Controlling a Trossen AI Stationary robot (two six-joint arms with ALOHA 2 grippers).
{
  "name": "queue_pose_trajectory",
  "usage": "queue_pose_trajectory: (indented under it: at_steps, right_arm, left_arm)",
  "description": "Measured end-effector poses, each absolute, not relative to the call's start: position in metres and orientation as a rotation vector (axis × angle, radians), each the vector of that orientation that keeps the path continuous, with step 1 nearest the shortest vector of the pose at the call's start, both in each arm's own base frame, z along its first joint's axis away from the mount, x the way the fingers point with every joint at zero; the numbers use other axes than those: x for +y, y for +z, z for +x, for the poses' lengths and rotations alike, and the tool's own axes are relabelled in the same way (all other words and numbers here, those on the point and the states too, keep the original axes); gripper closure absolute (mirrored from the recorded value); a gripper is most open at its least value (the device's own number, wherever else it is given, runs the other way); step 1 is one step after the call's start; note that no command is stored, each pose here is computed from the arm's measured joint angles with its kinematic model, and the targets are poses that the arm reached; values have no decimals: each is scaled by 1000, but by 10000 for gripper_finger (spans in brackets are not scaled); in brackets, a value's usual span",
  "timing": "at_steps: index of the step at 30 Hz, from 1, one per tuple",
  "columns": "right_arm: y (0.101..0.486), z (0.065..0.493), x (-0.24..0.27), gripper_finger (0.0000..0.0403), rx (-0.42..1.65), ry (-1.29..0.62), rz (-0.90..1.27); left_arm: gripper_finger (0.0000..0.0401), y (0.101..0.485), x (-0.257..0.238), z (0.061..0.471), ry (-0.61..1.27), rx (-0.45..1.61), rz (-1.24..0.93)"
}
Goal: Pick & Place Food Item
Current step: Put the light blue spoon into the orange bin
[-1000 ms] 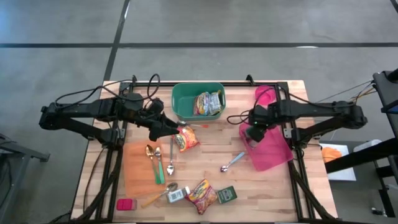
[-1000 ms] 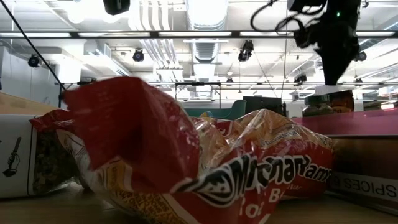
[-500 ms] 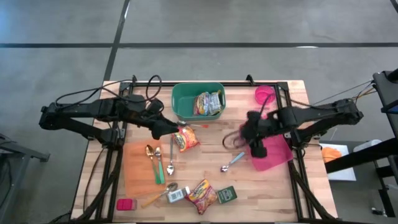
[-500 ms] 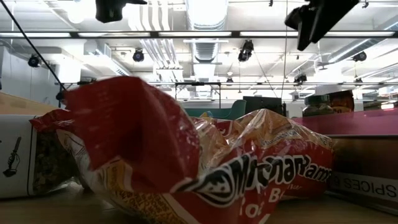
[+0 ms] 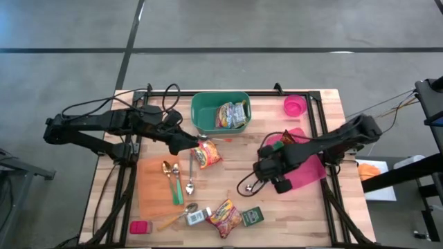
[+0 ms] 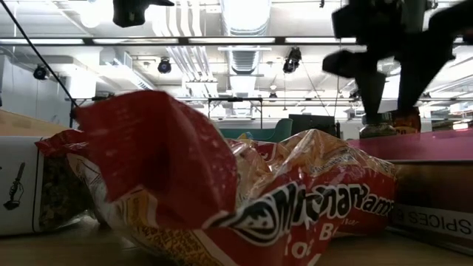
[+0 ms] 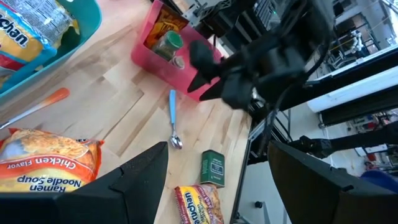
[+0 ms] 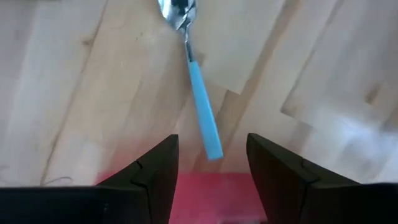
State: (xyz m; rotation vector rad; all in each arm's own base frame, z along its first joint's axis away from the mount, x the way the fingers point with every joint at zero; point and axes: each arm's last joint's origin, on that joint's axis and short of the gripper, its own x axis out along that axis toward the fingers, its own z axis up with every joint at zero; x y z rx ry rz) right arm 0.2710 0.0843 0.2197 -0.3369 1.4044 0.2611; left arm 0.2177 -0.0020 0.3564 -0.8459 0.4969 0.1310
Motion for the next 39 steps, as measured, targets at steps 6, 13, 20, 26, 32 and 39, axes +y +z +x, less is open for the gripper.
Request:
queue_pose_trajectory:
  at_steps: [6,13,20,26,32,39]
  right_arm:
    - [187,277,88,216,1460,372,-360]
    - [165,275,86,216,1447,392,-384]
    - [156,274,81,216,1423,369,-403]
    - [144,270,79,216,1441,381,-417]
    - [139,269,79,243,1454,380,-414]
    - [138,269,79,367,1453,382,-396]
  left_arm:
    - [123,356,-2,217,133,502,-846]
    - [123,355,-2,217,138,514,-846]
    - [123,355,-2,217,138,514,-846]
    - [123,355,-2,217,137,514,-846]
    - [123,355,-2,217,138,514,-849]
    - [123,355,-2,217,138,513,-854]
